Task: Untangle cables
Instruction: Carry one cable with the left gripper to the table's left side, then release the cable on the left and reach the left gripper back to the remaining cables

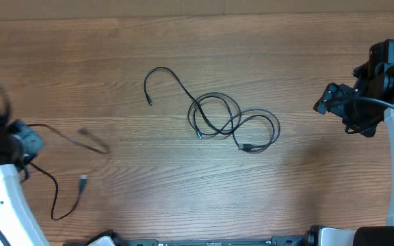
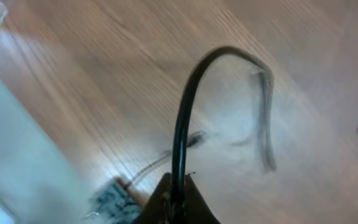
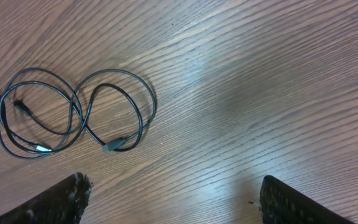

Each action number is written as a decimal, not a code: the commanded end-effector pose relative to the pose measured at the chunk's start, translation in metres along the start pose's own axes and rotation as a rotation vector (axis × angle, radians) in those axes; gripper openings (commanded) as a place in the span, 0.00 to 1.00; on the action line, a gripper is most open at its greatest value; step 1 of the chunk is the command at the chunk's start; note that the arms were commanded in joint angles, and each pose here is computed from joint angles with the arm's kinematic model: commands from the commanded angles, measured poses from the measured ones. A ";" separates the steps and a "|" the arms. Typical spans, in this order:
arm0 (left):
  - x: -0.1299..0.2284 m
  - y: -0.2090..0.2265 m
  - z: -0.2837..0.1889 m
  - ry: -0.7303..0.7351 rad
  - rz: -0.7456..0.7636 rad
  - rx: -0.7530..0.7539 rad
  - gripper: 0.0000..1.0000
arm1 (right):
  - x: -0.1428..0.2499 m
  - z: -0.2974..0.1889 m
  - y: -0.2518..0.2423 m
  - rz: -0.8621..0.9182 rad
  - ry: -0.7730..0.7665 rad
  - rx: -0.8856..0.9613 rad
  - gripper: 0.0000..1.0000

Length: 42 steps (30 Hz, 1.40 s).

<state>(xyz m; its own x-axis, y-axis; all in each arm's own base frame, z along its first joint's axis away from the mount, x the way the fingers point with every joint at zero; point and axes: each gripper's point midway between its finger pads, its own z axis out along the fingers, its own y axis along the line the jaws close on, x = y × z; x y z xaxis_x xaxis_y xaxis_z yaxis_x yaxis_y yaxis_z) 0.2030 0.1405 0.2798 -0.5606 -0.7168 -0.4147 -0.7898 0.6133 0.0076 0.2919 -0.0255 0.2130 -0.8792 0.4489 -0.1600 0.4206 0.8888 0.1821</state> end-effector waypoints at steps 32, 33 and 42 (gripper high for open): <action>-0.040 -0.206 0.033 -0.138 0.316 0.651 0.78 | -0.001 0.000 0.001 -0.004 -0.004 -0.007 0.86; -0.020 -0.227 0.031 -0.118 0.416 0.676 0.78 | -0.001 0.000 0.001 -0.004 -0.004 -0.007 0.86; 0.184 -0.349 0.066 0.274 0.888 0.782 0.66 | -0.001 0.000 0.001 -0.003 -0.004 -0.007 0.86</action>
<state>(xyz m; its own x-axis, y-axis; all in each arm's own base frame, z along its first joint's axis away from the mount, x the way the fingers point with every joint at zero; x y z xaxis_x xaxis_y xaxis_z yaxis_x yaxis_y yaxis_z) 0.4040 -0.1367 0.1699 -0.9059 -0.0045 -0.4235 0.1531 0.9288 -0.3375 0.2926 -0.0257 0.2132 -0.8800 0.4461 -0.1634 0.4174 0.8902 0.1825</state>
